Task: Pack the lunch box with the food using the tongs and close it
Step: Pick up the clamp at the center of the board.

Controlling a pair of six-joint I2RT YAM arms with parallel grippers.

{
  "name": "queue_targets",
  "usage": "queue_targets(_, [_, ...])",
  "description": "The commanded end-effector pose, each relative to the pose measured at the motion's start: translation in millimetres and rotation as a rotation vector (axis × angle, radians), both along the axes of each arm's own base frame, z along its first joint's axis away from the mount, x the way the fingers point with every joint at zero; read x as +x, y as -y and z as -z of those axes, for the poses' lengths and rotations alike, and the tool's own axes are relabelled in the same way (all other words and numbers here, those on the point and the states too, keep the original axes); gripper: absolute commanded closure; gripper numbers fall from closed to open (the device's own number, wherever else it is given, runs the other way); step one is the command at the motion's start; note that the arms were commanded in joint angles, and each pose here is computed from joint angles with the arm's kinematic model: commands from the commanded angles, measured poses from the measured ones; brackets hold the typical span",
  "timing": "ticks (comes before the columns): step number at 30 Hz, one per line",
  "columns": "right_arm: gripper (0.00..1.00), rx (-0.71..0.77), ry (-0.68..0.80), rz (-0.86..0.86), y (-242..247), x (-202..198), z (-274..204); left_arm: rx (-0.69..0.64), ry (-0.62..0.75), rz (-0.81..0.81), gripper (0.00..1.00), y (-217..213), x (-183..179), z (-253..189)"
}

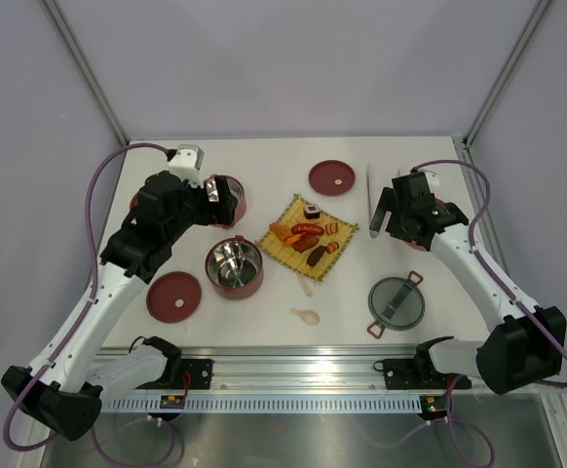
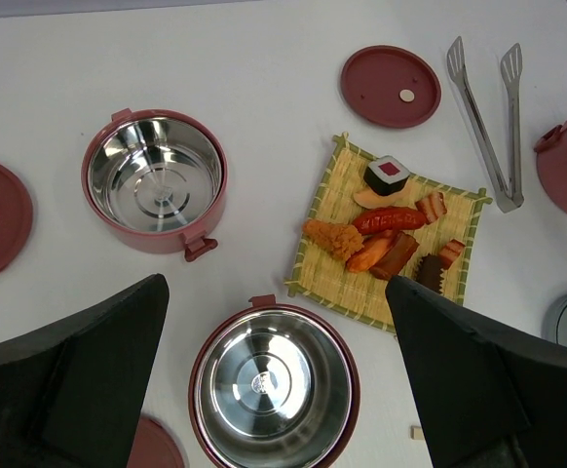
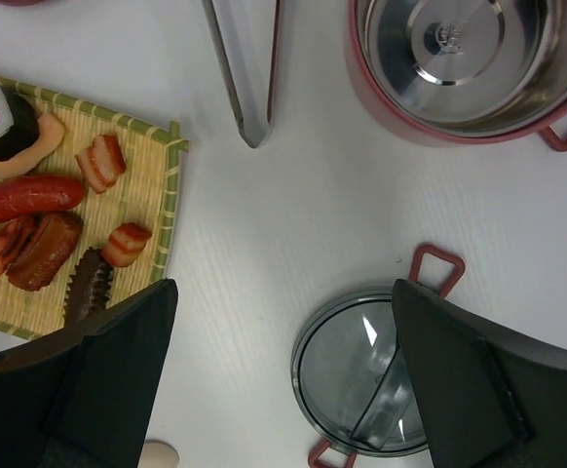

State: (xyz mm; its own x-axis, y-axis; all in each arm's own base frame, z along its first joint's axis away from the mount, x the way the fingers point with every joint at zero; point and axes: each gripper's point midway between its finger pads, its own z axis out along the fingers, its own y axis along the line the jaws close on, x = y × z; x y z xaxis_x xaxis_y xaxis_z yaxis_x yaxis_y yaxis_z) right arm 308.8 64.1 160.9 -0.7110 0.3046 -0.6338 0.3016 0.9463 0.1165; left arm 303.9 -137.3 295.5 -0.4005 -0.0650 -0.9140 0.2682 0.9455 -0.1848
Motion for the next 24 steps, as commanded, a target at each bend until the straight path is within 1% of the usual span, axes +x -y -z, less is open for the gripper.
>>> queue_targets(1, [0.0,0.056,0.073,-0.065,-19.8,24.9,-25.9,-0.017,0.044,0.014,0.01,3.3,1.4,-15.3])
queue_targets(3, [0.01,0.04,0.048,-0.071,-22.7,34.5,-18.2,-0.015,0.04,0.013,0.01,3.1,1.5,-14.2])
queue_targets(4, [0.0,0.029,0.059,-0.082,-25.1,40.6,-22.9,-0.013,0.036,0.011,0.01,2.8,2.1,-12.8])
queue_targets(5, [0.0,0.015,0.031,-0.086,-26.7,46.2,-13.7,-0.014,0.035,0.011,0.01,3.0,2.0,-12.8])
queue_targets(7, [0.01,0.006,0.034,-0.097,-31.0,57.6,-15.0,-0.011,0.027,0.008,0.01,2.7,2.9,-11.5])
queue_targets(8, [0.01,-0.005,0.007,-0.1,-32.3,62.9,-5.8,-0.009,0.024,0.003,0.01,2.0,3.2,-11.1])
queue_targets(10, [0.01,-0.025,0.008,-0.103,-33.1,74.9,-5.9,-0.006,0.013,0.0,0.01,2.1,3.2,-8.9])
queue_targets(11, [0.0,-0.037,-0.02,-0.101,-33.5,80.0,5.1,-0.004,0.01,-0.001,0.01,1.9,3.3,-8.4])
queue_targets(12, [0.01,-0.041,-0.014,-0.108,-36.0,87.2,2.7,-0.004,0.007,-0.002,0.01,1.9,3.2,-8.0])
queue_targets(14, [0.01,-0.051,-0.05,-0.105,-37.9,95.7,18.2,0.003,-0.004,-0.006,0.01,0.6,2.4,-5.5])
queue_targets(15, [0.01,-0.054,-0.047,-0.104,-39.3,101.8,17.9,0.004,-0.003,-0.007,0.01,0.3,2.4,-5.9])
queue_targets(16, [0.01,-0.063,-0.079,-0.103,-40.2,105.3,31.5,0.007,-0.008,-0.012,0.01,-1.0,2.1,-4.6])
queue_targets(18, [0.0,-0.059,-0.089,-0.095,-40.5,114.0,35.4,0.011,-0.012,-0.011,0.01,-1.4,0.9,-4.1])
queue_targets(19, [0.01,-0.056,-0.12,-0.099,-41.7,116.5,47.6,0.015,-0.012,-0.013,0.01,-2.1,1.0,-3.7])
queue_targets(24, [0.01,-0.05,-0.155,-0.053,-26.4,133.1,63.2,0.022,-0.019,-0.016,0.01,-3.7,-0.5,-2.6])
